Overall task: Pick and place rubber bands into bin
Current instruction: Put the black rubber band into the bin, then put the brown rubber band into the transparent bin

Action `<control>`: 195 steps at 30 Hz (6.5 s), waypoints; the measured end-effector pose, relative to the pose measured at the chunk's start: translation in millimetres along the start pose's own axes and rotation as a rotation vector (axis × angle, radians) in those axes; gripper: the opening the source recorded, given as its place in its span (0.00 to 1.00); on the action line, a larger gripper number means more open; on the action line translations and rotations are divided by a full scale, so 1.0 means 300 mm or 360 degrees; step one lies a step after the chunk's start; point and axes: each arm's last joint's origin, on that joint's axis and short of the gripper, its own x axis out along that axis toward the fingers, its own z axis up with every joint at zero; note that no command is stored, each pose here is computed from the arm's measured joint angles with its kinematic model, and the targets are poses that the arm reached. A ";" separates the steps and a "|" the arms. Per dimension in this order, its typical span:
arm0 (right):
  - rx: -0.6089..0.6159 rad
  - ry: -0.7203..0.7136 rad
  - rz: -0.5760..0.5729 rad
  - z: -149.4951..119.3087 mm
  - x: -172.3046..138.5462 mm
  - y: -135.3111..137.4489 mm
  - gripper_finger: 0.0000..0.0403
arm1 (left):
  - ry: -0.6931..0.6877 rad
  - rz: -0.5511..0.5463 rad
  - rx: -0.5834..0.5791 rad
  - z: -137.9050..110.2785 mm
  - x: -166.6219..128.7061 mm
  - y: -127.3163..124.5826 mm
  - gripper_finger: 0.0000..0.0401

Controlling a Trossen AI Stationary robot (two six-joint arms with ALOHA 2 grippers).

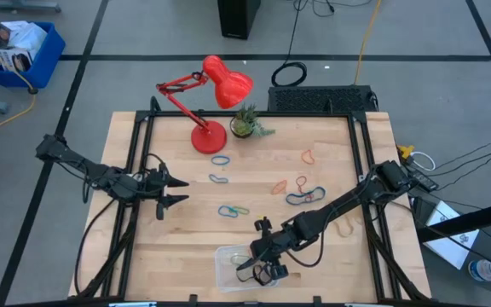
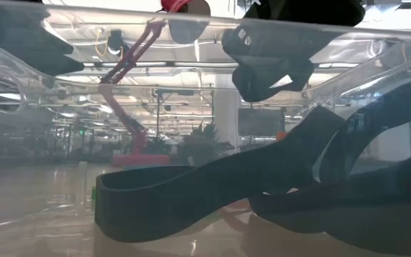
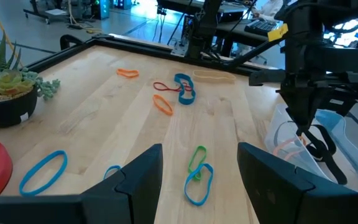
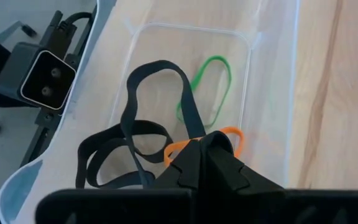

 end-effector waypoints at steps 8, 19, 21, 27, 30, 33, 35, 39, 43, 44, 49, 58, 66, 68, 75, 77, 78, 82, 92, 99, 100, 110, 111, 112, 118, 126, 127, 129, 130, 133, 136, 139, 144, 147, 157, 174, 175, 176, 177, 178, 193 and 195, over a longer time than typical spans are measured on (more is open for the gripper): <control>0.0055 -0.0002 0.0002 0.000 0.000 0.000 0.01 | 0.0000 0.0000 0.0001 0.000 0.000 0.000 0.53; 0.0164 -0.0005 0.0003 0.001 0.000 0.000 0.02 | 0.0000 0.0000 0.0010 0.000 0.000 0.000 0.53; 0.0163 -0.0005 0.0003 0.001 0.000 0.000 0.02 | 0.0000 0.0000 0.0022 0.000 0.000 0.000 0.53; 0.0163 -0.0005 0.0003 0.001 0.000 0.000 0.02 | 0.0000 0.0000 0.0022 0.000 0.000 0.000 0.53; 0.0163 -0.0005 0.0003 0.001 0.000 0.000 0.02 | 0.0000 0.0000 0.0022 0.000 0.000 0.000 0.53; 0.0162 -0.0006 0.0003 0.001 0.000 0.000 0.02 | 0.0000 0.0000 0.0022 0.000 0.000 0.000 0.53; 0.0162 -0.0006 0.0003 0.001 -0.001 0.000 0.03 | 0.0000 0.0001 0.0022 0.000 0.000 0.000 0.53; 0.0162 -0.0006 0.0003 0.001 -0.001 0.000 0.11 | 0.0001 0.0000 0.0022 0.000 0.000 0.000 0.53; 0.0162 -0.0006 0.0003 0.001 -0.001 0.000 0.22 | 0.0000 0.0001 0.0021 0.000 0.000 0.000 0.53; 0.0162 -0.0006 0.0003 0.001 -0.001 0.000 0.24 | 0.0000 0.0001 0.0021 0.000 0.000 0.000 0.53; 0.0162 -0.0006 0.0003 0.001 -0.001 0.000 0.33 | 0.0000 0.0001 0.0021 0.000 0.000 0.000 0.53; 0.0162 -0.0090 0.0031 0.030 -0.087 0.007 0.36 | 0.0001 0.0002 0.0021 0.000 0.000 0.000 0.53; 0.0388 -0.0089 -0.0019 0.019 -0.409 -0.001 0.35 | 0.0001 0.0002 0.0020 0.000 0.000 0.000 0.53; 0.0553 -0.0010 -0.0142 -0.018 -0.476 -0.009 0.35 | 0.0000 0.0001 0.0020 0.000 0.000 0.000 0.53; 0.1219 0.0355 -0.0650 -0.177 -0.632 -0.044 0.35 | 0.0000 0.0002 0.0020 0.000 0.000 0.000 0.53; 0.1361 0.0434 -0.0758 -0.221 -0.641 -0.054 0.35 | 0.0001 0.0003 0.0021 0.000 0.000 0.000 0.53; 0.1411 0.0460 -0.0801 -0.241 -0.640 -0.059 0.35 | 0.0000 0.0002 0.0020 0.000 0.000 0.000 0.53; 0.1647 0.0548 -0.0915 -0.330 -0.611 -0.077 0.35 | 0.0000 0.0002 0.0020 0.000 0.000 0.000 0.53; 0.1902 0.0794 -0.0886 -0.588 -0.429 -0.119 0.35 | -0.0001 0.0002 0.0020 0.000 0.000 0.000 0.53; 0.1950 0.0714 -0.0705 -0.702 -0.328 -0.140 0.35 | -0.0001 0.0003 0.0020 0.000 0.000 0.000 0.53; 0.1956 0.0700 -0.0678 -0.709 -0.322 -0.141 0.35 | -0.0001 0.0003 0.0020 0.000 0.000 0.000 0.53; 0.1963 0.0711 -0.0645 -0.734 -0.316 -0.144 0.35 | -0.0001 0.0003 0.0021 0.000 0.000 0.000 0.53; 0.1963 0.0700 -0.0634 -0.732 -0.318 -0.144 0.35 | 0.0000 0.0003 0.0021 0.000 0.000 0.000 0.53; 0.1964 0.0692 -0.0626 -0.730 -0.321 -0.143 0.35 | 0.0000 0.0003 0.0021 0.000 0.000 0.000 0.53; 0.1939 0.0659 -0.0576 -0.725 -0.331 -0.142 0.34 | -0.0001 0.0003 0.0028 0.000 0.000 0.000 0.53; 0.1932 0.0646 -0.0560 -0.723 -0.334 -0.142 0.34 | -0.0001 0.0004 0.0059 0.000 0.000 0.000 0.53; 0.1932 0.0646 -0.0560 -0.723 -0.334 -0.142 0.34 | 0.0000 0.0003 0.0060 0.000 0.000 0.000 0.53; 0.1932 0.0646 -0.0562 -0.724 -0.334 -0.142 0.33 | -0.0001 0.0004 0.0060 0.000 0.000 0.000 0.53; 0.1932 0.0647 -0.0563 -0.724 -0.334 -0.142 0.33 | -0.0001 0.0003 0.0061 0.000 0.000 0.000 0.53; 0.1931 0.0649 -0.0567 -0.725 -0.335 -0.142 0.32 | -0.0001 0.0003 0.0064 0.000 0.000 0.000 0.53; 0.1930 0.0652 -0.0571 -0.725 -0.335 -0.143 0.30 | 0.0000 0.0004 0.0064 0.000 0.000 0.000 0.53; 0.1929 0.0656 -0.0577 -0.726 -0.336 -0.143 0.27 | -0.0001 0.0003 0.0063 0.000 0.000 0.000 0.53; 0.1927 0.0672 -0.0597 -0.730 -0.338 -0.144 0.19 | -0.0001 0.0004 0.0063 0.000 0.000 0.000 0.53; 0.1925 0.0680 -0.0607 -0.732 -0.339 -0.144 0.12 | -0.0001 0.0003 0.0063 0.000 0.000 0.000 0.53; 0.1960 0.0680 -0.0622 -0.734 -0.340 -0.144 0.02 | 0.0000 0.0004 0.0063 0.000 0.000 0.000 0.53; 0.1739 -0.0148 -0.0320 -0.564 -0.405 -0.134 0.00 | -0.0001 0.0003 0.0062 0.000 0.000 0.000 0.53; 0.1696 -0.0310 -0.0271 -0.534 -0.425 -0.132 0.00 | -0.0001 0.0004 0.0062 0.000 0.000 0.000 0.53; 0.1638 -0.0469 -0.0225 -0.508 -0.445 -0.130 0.00 | -0.0001 0.0004 0.0062 0.000 0.000 0.000 0.53; 0.1572 -0.0610 -0.0191 -0.485 -0.463 -0.129 0.00 | -0.0001 0.0003 0.0062 0.000 0.000 0.000 0.53; 0.1492 -0.0752 -0.0162 -0.462 -0.482 -0.127 0.00 | -0.0001 0.0003 0.0062 0.000 0.000 0.000 0.53; 0.0689 -0.2076 0.0107 -0.247 -0.775 -0.086 0.00 | 0.0000 0.0003 0.0167 0.000 0.000 0.000 0.53; 0.0640 -0.2017 0.0049 -0.208 -0.796 -0.079 0.00 | -0.0001 0.0003 0.0181 0.000 0.000 0.000 0.53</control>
